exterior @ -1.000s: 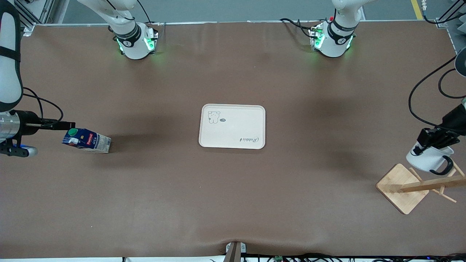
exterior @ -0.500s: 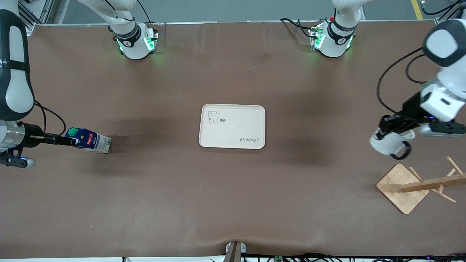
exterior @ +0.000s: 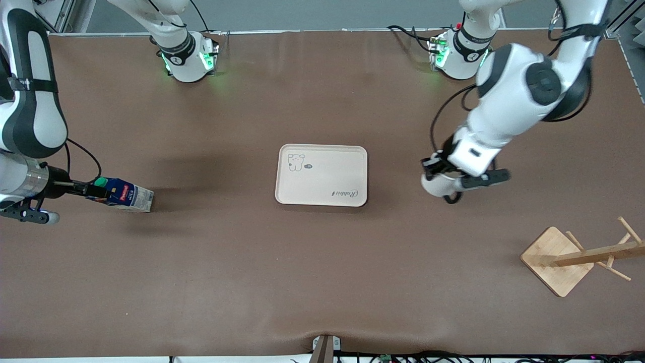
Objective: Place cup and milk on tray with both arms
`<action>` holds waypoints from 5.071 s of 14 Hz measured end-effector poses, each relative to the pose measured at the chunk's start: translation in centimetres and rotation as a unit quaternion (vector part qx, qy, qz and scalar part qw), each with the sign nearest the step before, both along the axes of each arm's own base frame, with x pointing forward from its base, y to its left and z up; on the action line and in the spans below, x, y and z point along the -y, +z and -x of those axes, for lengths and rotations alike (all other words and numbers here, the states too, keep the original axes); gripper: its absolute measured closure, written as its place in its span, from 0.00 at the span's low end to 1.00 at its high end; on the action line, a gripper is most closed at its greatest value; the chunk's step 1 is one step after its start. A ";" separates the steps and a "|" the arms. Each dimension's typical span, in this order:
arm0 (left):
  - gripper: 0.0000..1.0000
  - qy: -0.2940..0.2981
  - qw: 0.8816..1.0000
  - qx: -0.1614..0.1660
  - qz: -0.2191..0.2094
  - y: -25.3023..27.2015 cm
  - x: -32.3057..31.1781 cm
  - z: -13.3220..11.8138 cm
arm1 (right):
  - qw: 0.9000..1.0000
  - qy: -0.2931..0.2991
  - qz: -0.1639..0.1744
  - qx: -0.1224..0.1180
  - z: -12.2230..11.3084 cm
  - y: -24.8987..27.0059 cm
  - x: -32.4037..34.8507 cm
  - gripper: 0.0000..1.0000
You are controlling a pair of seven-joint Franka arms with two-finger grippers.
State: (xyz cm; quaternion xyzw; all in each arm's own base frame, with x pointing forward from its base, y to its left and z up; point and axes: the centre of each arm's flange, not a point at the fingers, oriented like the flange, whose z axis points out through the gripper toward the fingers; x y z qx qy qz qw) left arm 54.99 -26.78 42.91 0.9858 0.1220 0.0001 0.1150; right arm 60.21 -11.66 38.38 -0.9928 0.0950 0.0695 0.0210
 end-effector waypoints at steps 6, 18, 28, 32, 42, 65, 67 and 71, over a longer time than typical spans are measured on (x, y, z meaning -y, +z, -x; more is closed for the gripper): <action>0.93 0.044 0.996 -0.082 -0.005 -9.5 16.3 2.7 | 1.000 0.001 0.003 -0.004 1.0 -0.8 0.0 0.00; 0.93 0.028 0.985 -0.159 -0.065 -19.4 20.6 5.5 | 0.999 -0.007 0.012 0.039 3.0 -3.6 0.4 0.45; 0.93 0.034 0.982 -0.165 -0.082 -21.5 20.0 5.2 | 0.999 0.044 0.005 0.026 0.4 4.7 -4.1 0.48; 0.57 0.034 0.983 -0.161 -0.086 -21.7 20.1 5.2 | 0.997 0.071 -0.007 -0.029 1.1 5.4 -7.3 0.48; 0.00 0.079 0.991 -0.020 -0.103 -0.5 8.4 -5.3 | 0.994 0.081 -0.023 -0.075 4.1 6.5 -29.0 0.48; 0.00 -0.080 0.982 0.025 -0.167 22.4 -21.3 1.6 | 0.999 -0.040 -0.003 0.006 12.3 -2.3 -52.0 0.33; 0.00 -0.086 0.982 0.028 -0.167 22.7 -20.6 2.5 | 0.999 -0.040 -0.003 0.006 12.5 -2.3 -52.1 0.30; 0.00 -0.083 0.985 0.020 -0.151 21.9 -20.7 2.4 | 0.999 -0.039 -0.002 0.007 12.5 -2.3 -52.1 0.00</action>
